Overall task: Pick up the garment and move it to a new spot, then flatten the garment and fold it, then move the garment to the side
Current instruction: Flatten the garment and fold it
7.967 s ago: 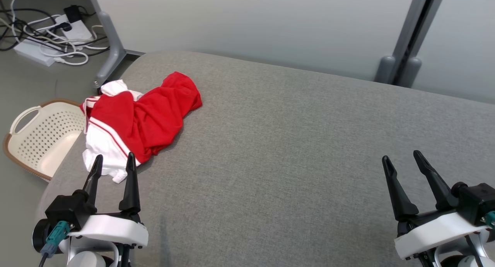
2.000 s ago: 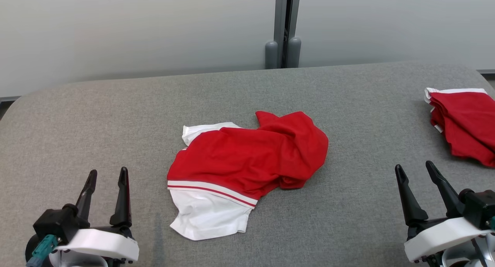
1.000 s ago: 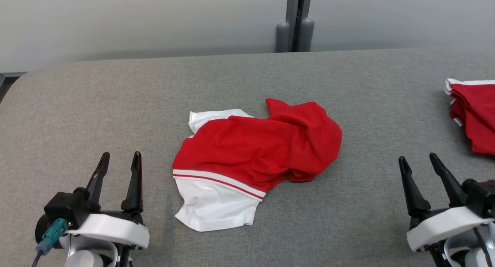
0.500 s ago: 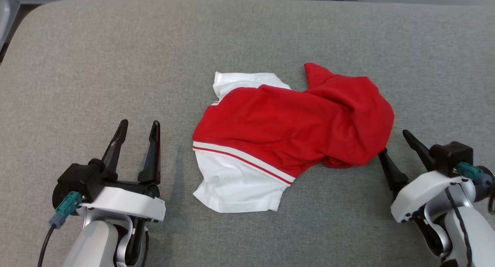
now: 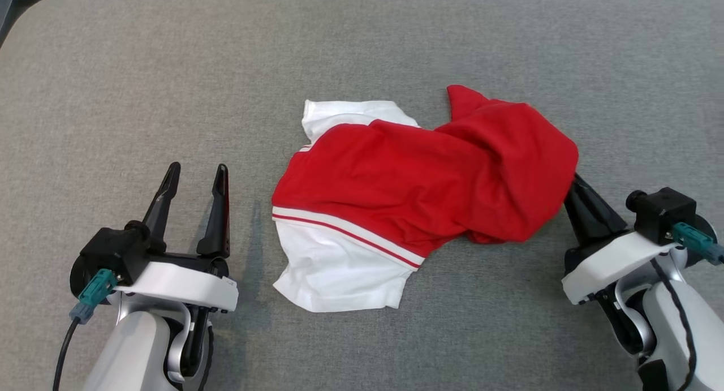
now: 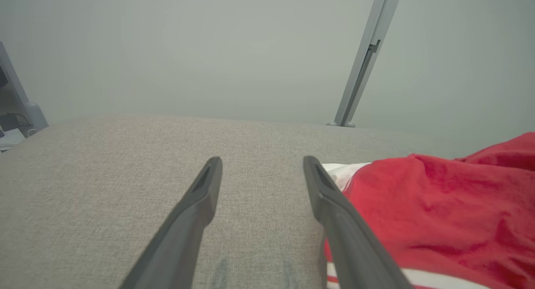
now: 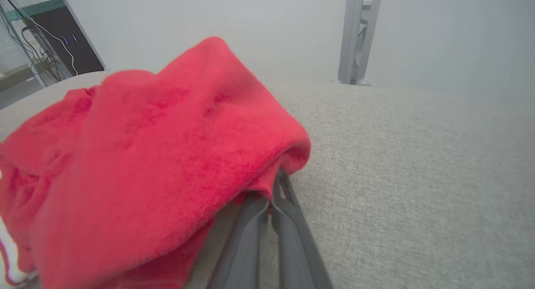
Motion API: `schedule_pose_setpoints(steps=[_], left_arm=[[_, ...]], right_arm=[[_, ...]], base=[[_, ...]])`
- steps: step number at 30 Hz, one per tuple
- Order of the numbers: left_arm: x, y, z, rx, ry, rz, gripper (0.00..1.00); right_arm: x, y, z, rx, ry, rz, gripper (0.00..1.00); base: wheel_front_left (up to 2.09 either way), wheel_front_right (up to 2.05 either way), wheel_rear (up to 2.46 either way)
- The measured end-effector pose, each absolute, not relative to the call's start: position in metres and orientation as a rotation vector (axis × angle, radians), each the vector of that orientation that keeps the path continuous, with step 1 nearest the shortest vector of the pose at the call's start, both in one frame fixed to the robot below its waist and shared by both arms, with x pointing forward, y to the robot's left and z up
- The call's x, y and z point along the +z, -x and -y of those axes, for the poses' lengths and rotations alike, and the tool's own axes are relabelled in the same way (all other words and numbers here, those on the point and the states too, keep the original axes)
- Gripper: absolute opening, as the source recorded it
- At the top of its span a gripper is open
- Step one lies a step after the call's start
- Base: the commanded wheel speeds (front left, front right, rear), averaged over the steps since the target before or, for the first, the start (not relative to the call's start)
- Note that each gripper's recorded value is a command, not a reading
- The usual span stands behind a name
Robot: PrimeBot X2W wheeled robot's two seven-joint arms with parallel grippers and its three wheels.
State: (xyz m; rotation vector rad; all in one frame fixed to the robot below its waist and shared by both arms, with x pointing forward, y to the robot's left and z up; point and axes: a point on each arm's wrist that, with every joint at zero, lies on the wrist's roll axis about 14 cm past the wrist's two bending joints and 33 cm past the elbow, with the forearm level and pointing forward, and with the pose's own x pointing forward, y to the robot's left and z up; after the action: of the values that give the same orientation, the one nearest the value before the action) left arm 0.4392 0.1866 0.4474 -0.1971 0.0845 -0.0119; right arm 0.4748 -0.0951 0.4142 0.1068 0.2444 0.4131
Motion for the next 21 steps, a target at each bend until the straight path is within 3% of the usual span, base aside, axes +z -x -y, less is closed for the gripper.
schedule_pose_setpoints(steps=[14, 21], left_arm=[[0.463, -0.445, -0.164, -0.073, 0.206, -0.043, 1.00], [0.462, -0.447, -0.159, -0.085, 0.210, -0.043, 1.00]], right_arm=[[0.520, -0.463, 0.147, 0.311, -0.008, 0.026, 0.00], [0.549, -0.462, 0.169, 0.250, 0.042, 0.082, 0.00]], base=[[0.00, 0.00, 0.00], [0.00, 0.00, 0.00]])
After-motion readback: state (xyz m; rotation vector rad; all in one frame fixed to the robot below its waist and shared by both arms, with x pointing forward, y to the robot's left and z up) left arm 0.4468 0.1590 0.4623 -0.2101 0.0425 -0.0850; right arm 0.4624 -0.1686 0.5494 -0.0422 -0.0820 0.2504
